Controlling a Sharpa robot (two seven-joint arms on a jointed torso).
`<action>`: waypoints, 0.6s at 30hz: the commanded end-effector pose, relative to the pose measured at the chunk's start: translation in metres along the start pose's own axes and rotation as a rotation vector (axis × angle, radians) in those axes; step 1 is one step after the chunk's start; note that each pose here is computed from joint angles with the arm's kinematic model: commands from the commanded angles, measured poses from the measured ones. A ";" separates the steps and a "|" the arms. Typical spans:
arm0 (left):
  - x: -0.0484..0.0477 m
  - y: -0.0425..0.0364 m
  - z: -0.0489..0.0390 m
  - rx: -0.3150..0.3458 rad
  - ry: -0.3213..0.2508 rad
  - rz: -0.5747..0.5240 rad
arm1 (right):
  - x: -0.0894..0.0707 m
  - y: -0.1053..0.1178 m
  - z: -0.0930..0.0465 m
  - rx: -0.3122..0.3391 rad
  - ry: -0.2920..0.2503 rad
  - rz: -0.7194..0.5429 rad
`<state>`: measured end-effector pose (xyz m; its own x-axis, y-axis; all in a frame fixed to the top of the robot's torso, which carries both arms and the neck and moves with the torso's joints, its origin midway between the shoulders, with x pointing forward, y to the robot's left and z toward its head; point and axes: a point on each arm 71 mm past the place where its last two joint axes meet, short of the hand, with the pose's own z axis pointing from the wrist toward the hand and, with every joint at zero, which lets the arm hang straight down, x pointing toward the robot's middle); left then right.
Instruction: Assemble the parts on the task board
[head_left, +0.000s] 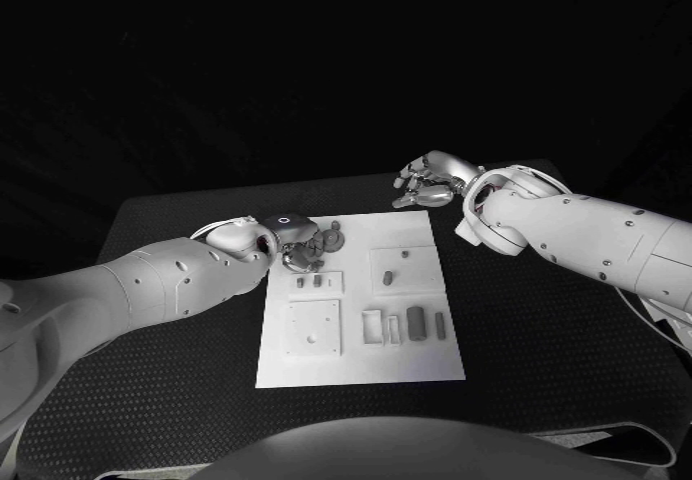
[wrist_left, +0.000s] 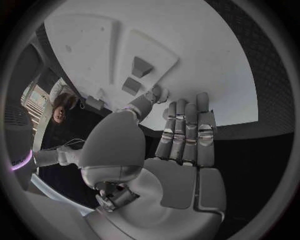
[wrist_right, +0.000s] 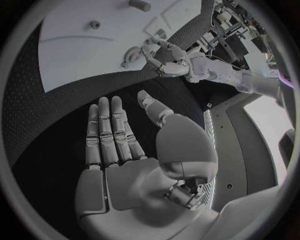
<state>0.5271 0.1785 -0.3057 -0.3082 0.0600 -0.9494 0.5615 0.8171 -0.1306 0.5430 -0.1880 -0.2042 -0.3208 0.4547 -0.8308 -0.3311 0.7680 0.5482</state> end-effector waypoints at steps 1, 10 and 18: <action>0.0068 0.0035 -0.0026 -0.011 0.038 0.009 | 0.000 0.001 0.000 -0.009 0.006 0.001; 0.0070 -0.0004 -0.0010 0.008 0.041 -0.005 | 0.001 0.001 0.000 -0.010 0.007 0.001; 0.0085 -0.0026 -0.0001 0.010 0.041 -0.022 | 0.001 0.001 0.000 -0.010 0.007 0.001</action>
<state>0.5275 0.1776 -0.3050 -0.3110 0.0506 -0.9491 0.5626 0.8146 -0.1410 0.5429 -0.1875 -0.2042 -0.3214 0.4547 -0.8306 -0.3319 0.7674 0.5485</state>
